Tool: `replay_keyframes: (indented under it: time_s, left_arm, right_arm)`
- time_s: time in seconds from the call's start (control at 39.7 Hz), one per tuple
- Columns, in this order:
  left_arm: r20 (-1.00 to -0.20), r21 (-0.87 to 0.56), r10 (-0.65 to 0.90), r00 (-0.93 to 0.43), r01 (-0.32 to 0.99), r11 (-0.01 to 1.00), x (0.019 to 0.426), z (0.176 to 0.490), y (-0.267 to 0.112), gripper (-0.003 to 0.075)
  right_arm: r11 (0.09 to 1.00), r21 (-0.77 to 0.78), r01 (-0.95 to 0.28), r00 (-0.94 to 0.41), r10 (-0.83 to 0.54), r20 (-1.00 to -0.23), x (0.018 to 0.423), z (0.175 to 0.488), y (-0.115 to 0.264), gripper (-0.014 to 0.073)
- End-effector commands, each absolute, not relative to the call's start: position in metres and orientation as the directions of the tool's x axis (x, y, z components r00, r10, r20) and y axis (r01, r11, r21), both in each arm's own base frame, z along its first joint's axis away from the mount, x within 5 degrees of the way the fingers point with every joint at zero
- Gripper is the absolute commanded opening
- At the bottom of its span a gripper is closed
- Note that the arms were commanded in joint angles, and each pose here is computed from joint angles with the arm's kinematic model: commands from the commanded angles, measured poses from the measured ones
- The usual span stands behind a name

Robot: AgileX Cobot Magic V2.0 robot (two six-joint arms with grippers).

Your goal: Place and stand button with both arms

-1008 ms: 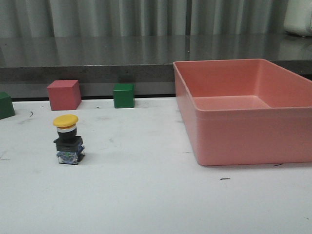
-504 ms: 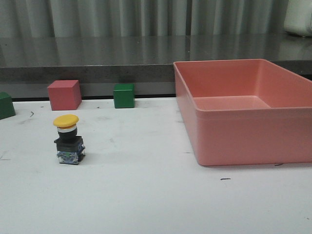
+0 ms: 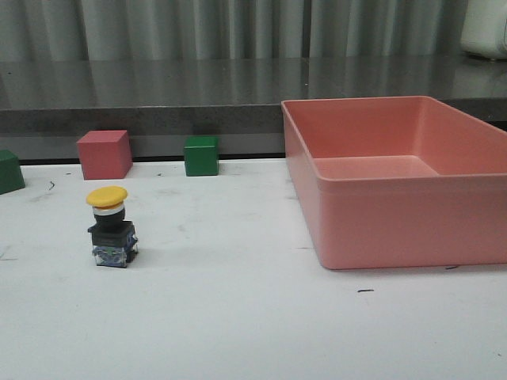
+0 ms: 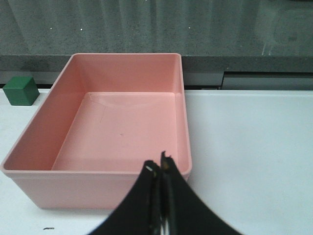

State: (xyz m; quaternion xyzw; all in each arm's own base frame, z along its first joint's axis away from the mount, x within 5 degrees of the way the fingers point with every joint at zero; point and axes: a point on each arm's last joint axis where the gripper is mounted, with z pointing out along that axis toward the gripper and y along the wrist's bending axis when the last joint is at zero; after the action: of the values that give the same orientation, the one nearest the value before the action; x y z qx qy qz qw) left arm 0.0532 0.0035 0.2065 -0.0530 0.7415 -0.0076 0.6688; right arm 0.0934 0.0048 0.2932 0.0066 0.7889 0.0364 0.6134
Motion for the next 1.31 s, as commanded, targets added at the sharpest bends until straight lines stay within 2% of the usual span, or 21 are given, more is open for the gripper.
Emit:
replay_keyframes:
  time_s: [0.0, 0.13, 1.11, 1.29]
  left_arm:
    - [-0.993, -0.103, -0.1, 0.058, -0.053, 0.993, 0.052, 0.218, 0.003, -0.002]
    - [-0.992, -0.103, -0.099, 0.075, -0.05, 0.993, 0.054, 0.208, 0.003, -0.002]
    - [-0.992, -0.103, -0.098, 0.082, -0.049, 0.994, 0.054, 0.208, 0.003, -0.002]
    - [-0.992, -0.103, -0.098, 0.082, -0.049, 0.994, 0.054, 0.208, 0.003, -0.002]
  right_arm:
    - [0.998, 0.044, -0.036, -0.147, 0.038, -0.988, 0.095, 0.309, 0.004, -0.0069]
    - [0.998, 0.044, -0.037, -0.146, 0.038, -0.989, 0.095, 0.309, 0.004, -0.0069]
    - [0.998, 0.044, -0.037, -0.147, 0.038, -0.988, 0.095, 0.308, 0.004, -0.0069]
    - [0.999, 0.026, -0.045, -0.086, 0.022, -0.996, 0.094, 0.297, 0.004, -0.0069]
